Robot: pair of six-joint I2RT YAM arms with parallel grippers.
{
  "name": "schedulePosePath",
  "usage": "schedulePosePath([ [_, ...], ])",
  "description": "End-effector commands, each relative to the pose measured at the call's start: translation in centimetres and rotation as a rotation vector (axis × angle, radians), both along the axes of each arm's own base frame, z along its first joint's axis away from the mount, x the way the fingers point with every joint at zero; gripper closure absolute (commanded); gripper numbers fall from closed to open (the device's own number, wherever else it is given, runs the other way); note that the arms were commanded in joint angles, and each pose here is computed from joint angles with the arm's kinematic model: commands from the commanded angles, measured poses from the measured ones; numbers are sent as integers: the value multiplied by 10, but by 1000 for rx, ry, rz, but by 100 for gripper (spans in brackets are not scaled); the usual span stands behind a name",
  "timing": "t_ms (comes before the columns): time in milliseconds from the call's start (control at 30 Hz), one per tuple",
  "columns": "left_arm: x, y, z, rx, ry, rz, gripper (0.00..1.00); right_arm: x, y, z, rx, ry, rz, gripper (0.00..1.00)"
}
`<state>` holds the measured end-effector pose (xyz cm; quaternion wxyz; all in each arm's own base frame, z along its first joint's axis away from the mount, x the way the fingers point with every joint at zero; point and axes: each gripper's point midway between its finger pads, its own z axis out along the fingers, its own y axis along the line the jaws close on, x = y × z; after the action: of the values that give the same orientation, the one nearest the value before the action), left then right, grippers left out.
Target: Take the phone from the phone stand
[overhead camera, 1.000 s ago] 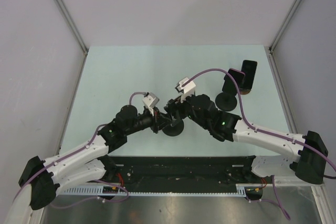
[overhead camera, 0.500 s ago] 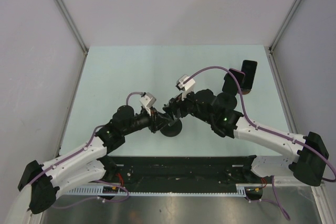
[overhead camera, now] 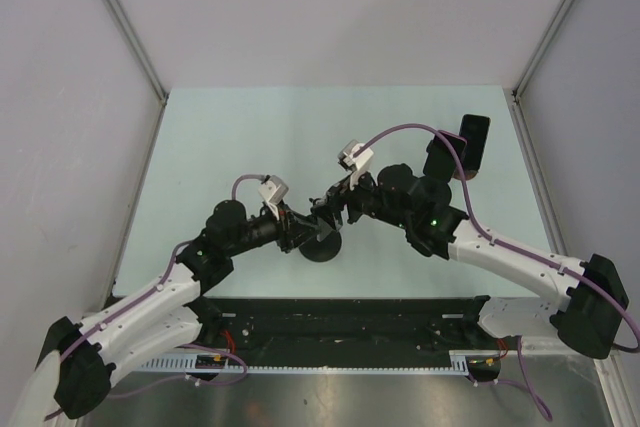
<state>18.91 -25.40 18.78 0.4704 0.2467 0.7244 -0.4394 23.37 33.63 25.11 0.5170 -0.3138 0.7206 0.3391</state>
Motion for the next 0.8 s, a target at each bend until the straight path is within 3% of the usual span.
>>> schedulePosePath([
  [0, 1, 4, 5, -35, 31, 14, 100, 3, -12, 29, 46, -92, 23, 100],
  [67, 2, 3, 5, -30, 36, 7, 99, -3, -5, 31, 70, -78, 71, 100],
  [200, 2, 0, 8, -29, 31, -9, 83, -14, 7, 34, 107, -60, 141, 100],
  [233, 2, 0, 8, -29, 31, -9, 70, -17, 11, 36, 116, -66, 158, 100],
  [300, 3, 0, 14, -37, 18, -6, 55, -19, 15, 35, 118, -67, 168, 100],
  [500, 1, 3, 30, -70, -17, 4, 19, -27, 22, 42, 136, -77, 196, 100],
  [600, 0, 7, 34, -71, -31, 15, 10, -30, 24, 48, 145, -83, 210, 100],
  [767, -2, 12, 42, -61, -63, 25, 4, -33, 25, 69, 175, -102, 205, 100],
])
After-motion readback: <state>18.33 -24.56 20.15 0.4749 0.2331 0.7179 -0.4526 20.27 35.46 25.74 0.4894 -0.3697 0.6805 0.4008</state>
